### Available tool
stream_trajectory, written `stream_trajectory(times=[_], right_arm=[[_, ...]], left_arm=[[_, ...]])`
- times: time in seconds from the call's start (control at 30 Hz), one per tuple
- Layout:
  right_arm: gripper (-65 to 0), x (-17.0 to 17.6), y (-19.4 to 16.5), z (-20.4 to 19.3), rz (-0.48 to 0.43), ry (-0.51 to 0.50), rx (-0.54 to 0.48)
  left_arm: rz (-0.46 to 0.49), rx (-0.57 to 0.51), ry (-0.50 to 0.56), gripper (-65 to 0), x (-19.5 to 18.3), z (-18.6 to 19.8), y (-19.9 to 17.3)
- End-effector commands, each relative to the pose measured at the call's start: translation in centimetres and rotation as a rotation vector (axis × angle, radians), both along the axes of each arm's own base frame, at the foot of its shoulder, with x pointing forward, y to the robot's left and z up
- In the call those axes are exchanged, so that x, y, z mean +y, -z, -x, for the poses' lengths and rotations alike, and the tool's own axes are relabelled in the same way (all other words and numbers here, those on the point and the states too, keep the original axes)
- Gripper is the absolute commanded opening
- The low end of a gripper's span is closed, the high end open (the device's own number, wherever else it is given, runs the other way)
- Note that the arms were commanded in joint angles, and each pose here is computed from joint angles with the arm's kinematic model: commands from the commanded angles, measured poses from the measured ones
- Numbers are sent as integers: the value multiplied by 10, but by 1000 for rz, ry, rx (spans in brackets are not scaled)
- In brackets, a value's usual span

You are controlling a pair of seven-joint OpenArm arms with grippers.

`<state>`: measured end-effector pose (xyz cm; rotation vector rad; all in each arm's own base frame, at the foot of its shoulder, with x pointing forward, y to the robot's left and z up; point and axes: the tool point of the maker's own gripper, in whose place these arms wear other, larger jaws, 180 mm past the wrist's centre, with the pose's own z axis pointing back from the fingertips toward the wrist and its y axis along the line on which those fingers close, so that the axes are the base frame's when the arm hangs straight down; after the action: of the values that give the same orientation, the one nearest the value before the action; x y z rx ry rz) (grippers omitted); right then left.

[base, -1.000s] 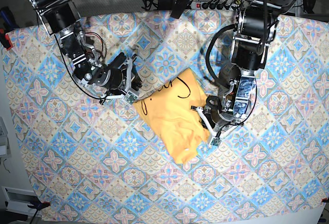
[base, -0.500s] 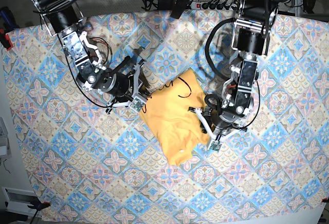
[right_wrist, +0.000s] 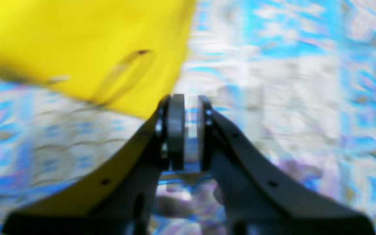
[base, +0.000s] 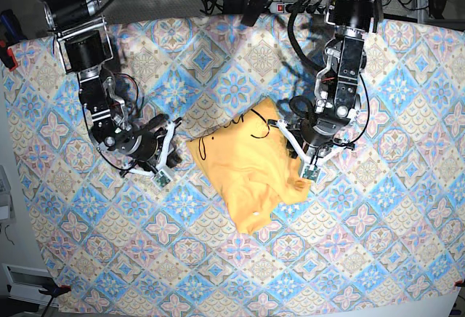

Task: Fold the T-shirt properly
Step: 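Fold the shirt edge with the left gripper toward the right gripper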

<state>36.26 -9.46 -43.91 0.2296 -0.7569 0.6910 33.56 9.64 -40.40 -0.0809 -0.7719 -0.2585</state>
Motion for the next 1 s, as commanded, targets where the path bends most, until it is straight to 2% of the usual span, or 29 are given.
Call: stream_trajectory(times=[0.0, 0.07, 0.13, 0.27, 0.5, 0.63, 0.8, 0.97], right_arm=[[-582, 8, -18, -18, -54, 8, -61], [-582, 10, -11, -20, -76, 23, -52], [-582, 5, 0, -19, -83, 43, -26], [-582, 0, 15, -16, -104, 67, -6], [-581, 11, 35, -4, -126, 79, 56], [-582, 23, 42, 7, -108, 23, 76], [-582, 50, 44, 25, -93, -83, 80], [-582, 68, 45, 46, -91, -143, 92]], left_arm=[[40, -57, 3, -519, -11, -12, -16], [63, -81, -2, -519, -18, -21, -22], [68, -47, -3, -519, -20, -20, -7], [103, -31, -2, -519, -35, -23, 0], [78, 62, -12, -519, -30, -22, 31], [43, 114, -32, -519, -10, -15, 51], [6, 125, -40, -519, 9, -13, 55], [-3, 114, -40, -519, 13, -13, 52]])
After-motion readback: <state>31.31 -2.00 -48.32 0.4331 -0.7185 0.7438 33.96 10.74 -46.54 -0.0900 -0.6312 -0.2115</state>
